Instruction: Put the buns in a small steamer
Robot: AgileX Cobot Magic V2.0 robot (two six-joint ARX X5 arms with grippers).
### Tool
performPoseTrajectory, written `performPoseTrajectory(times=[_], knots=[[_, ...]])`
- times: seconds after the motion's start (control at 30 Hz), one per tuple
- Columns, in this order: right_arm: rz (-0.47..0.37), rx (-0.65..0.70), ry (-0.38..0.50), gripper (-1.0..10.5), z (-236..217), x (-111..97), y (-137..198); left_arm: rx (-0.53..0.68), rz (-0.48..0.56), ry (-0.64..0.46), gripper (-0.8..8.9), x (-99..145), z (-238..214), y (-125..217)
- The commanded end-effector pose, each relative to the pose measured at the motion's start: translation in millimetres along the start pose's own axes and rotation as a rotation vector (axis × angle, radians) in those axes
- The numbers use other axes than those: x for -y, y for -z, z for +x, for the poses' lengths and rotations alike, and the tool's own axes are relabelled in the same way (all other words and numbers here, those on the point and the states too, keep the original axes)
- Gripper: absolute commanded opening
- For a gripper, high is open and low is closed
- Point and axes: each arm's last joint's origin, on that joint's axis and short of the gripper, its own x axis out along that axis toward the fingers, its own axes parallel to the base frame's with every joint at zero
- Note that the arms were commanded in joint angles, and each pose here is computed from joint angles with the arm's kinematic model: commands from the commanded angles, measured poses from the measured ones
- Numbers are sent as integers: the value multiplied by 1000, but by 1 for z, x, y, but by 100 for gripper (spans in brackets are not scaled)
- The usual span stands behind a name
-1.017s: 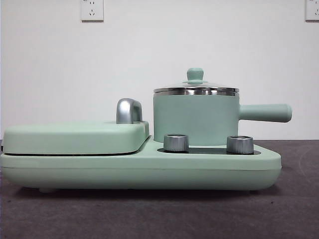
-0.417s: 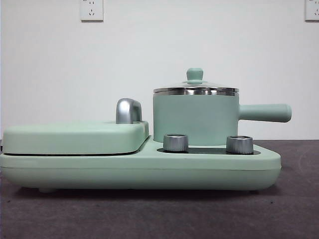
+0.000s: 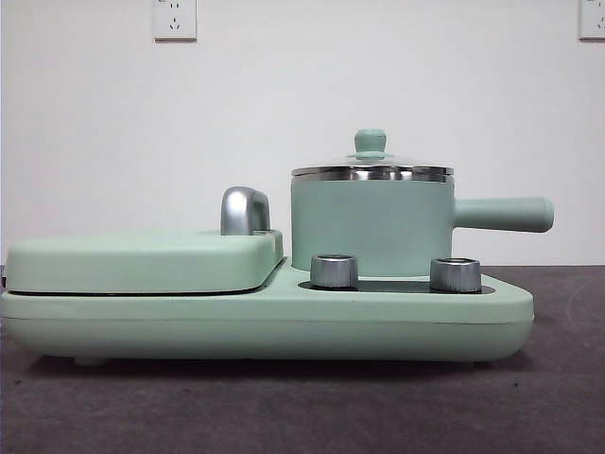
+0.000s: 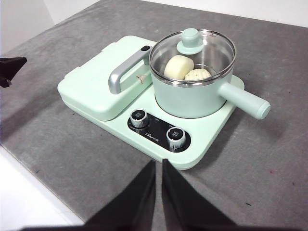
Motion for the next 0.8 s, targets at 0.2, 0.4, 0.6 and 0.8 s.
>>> performPoseTrajectory(times=[0.2, 0.4, 0.6, 0.8], knots=[[-1, 16, -6, 21, -1, -1, -2, -24, 11, -5, 7, 0, 2, 7], [11, 26, 21, 21, 1, 0, -1, -24, 11, -5, 7, 0, 2, 7], [83, 88, 216, 20, 27, 16, 8, -24, 11, -5, 7, 0, 2, 7], [85, 302, 458, 20, 65, 48, 26, -24, 11, -5, 7, 0, 2, 7]])
